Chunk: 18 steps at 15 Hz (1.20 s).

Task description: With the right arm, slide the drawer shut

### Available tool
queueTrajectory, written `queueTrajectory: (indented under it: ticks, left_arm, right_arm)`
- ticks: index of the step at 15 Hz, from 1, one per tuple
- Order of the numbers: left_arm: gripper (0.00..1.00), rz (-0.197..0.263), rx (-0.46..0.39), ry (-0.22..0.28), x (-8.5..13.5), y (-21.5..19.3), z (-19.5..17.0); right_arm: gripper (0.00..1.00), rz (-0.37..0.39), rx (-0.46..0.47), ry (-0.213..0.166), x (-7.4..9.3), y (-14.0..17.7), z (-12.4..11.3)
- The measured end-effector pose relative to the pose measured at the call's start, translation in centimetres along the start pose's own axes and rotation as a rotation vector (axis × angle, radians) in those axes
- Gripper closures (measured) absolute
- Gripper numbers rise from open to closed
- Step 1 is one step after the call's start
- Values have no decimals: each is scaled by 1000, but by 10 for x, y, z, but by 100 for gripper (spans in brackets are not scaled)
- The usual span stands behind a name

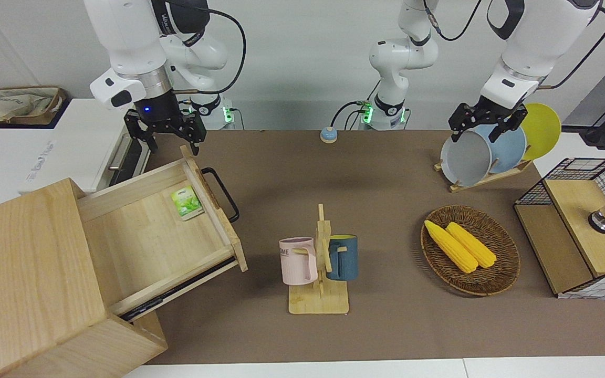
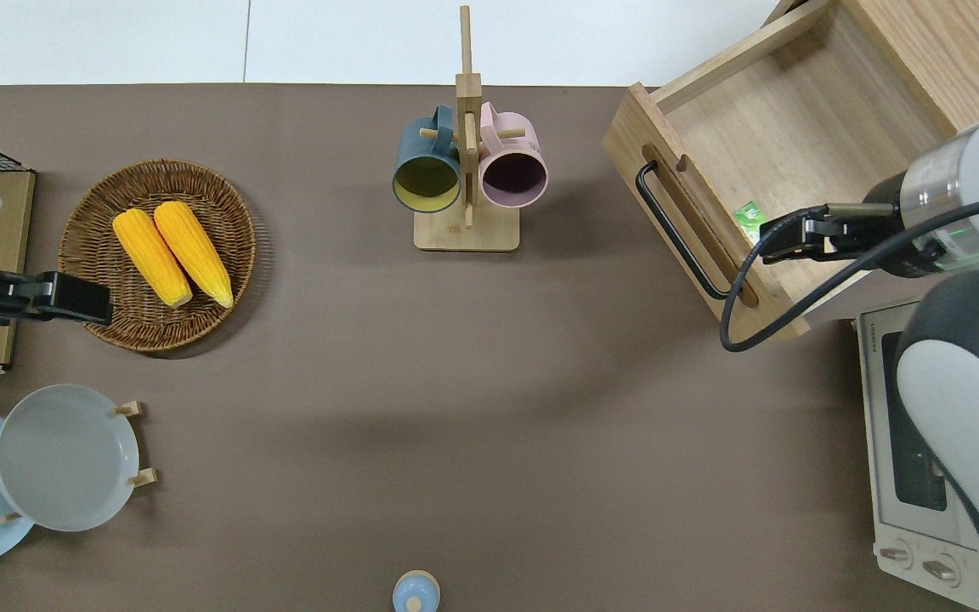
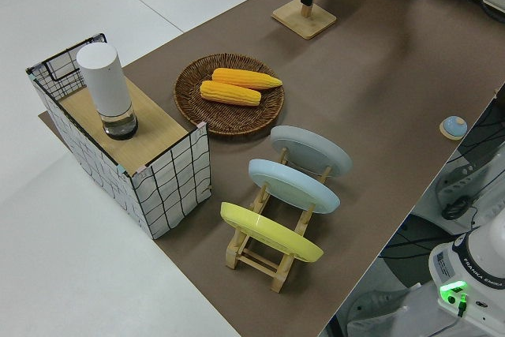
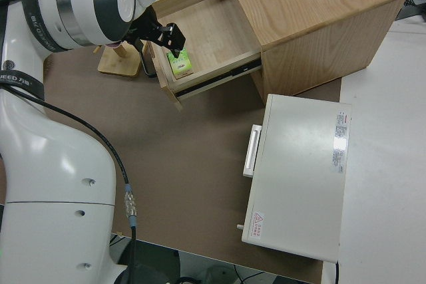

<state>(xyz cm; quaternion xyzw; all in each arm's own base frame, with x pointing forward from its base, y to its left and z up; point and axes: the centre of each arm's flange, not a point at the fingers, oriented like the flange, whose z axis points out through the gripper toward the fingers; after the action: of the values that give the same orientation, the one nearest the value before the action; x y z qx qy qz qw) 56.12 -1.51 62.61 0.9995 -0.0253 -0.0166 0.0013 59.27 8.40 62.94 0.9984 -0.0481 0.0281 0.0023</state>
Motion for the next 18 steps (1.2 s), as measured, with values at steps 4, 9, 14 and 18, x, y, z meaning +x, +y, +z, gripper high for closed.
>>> queueTrajectory:
  ticks: [4, 9, 14, 18]
  left_arm:
    - [0, 0, 0, 0, 0, 0, 0]
    - [0, 0, 0, 0, 0, 0, 0]
    - [0, 0, 0, 0, 0, 0, 0]
    - [0, 0, 0, 0, 0, 0, 0]
  right_arm:
    - [1, -7, 1, 1, 0, -1, 0]
    - [1, -9, 1, 1, 0, -1, 0]
    - [9, -12, 1, 1, 0, -1, 0]
    - [52, -30, 1, 1, 0, -1, 0]
